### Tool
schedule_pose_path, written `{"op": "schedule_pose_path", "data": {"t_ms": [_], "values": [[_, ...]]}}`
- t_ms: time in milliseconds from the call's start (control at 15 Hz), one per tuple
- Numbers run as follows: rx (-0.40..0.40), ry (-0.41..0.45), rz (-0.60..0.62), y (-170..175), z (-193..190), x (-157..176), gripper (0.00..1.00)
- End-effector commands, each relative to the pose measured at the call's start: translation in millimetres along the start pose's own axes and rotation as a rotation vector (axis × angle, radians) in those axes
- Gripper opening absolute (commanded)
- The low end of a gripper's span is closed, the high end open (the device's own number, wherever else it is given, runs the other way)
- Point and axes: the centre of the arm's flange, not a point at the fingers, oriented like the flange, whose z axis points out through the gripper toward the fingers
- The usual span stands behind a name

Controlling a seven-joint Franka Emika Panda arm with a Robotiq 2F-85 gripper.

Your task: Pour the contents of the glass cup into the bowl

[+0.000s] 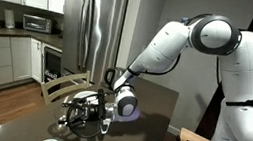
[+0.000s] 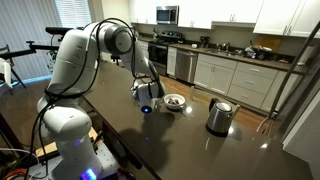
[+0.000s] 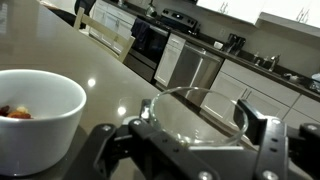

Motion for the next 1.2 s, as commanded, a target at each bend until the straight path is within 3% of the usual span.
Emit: {"op": "schedule_pose_path", "data": {"t_ms": [0,933,1000,1133], "values": [[0.013,0.022,0.048,-1.6,7.0,-2.6,0.59],[0.002,0.099,0.145,5.0,1.2,12.6,0.59],[-0.002,0.109,0.143,4.5,1.1,12.1,0.96],[-0.004,0.127,0.142,2.4,1.5,10.1,1.00]]}}
